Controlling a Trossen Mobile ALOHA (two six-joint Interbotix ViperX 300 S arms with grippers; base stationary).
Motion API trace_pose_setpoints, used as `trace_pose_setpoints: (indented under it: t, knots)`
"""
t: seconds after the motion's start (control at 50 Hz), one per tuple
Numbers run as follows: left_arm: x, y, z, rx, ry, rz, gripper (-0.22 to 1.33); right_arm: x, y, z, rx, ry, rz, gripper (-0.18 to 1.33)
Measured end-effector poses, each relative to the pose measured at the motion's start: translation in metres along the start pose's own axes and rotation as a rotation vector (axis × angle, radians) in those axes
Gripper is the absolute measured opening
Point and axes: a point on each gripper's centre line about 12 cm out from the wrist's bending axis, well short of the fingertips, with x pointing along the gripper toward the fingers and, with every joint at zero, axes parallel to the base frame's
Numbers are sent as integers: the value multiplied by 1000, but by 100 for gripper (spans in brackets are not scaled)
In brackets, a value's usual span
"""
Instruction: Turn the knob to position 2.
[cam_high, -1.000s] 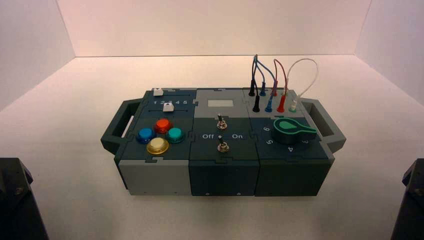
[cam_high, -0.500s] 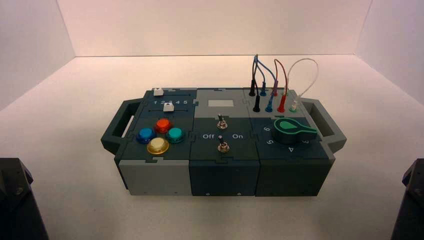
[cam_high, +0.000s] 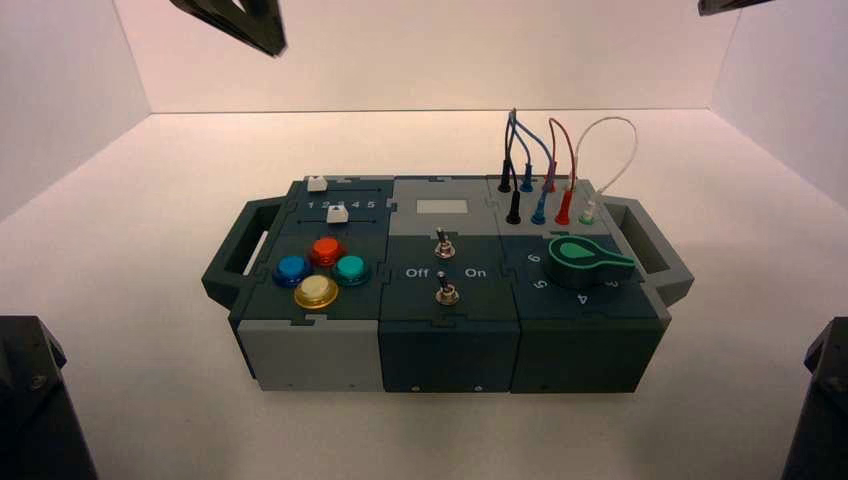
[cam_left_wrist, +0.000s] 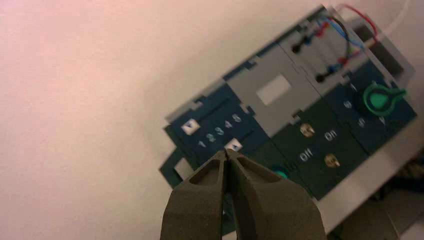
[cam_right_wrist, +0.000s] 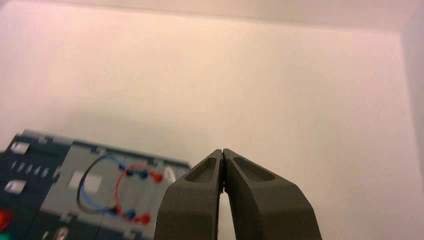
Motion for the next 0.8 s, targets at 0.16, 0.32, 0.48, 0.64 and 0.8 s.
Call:
trace_pose_setpoints:
  t: [0.16,0.32,0.48,0.64,0.8]
  knots:
    - [16,-26,-6,93,75,-56,-16,-9,8,-7,70,159,56,-14]
    - [25,-38,-10,138,115,-78,-16,-13,18,-16,133,264,121,-14]
    - [31,-48,-14,175,146,-94,-16,-16,27,-30,188,361,186,-14]
    - [32,-49,-14,180,143,-96,-16,-10,33,-54,205,453,217,-14]
    - [32,-49,-14,183,140,-97,-16,-5,40,-69,194,526,242,-14]
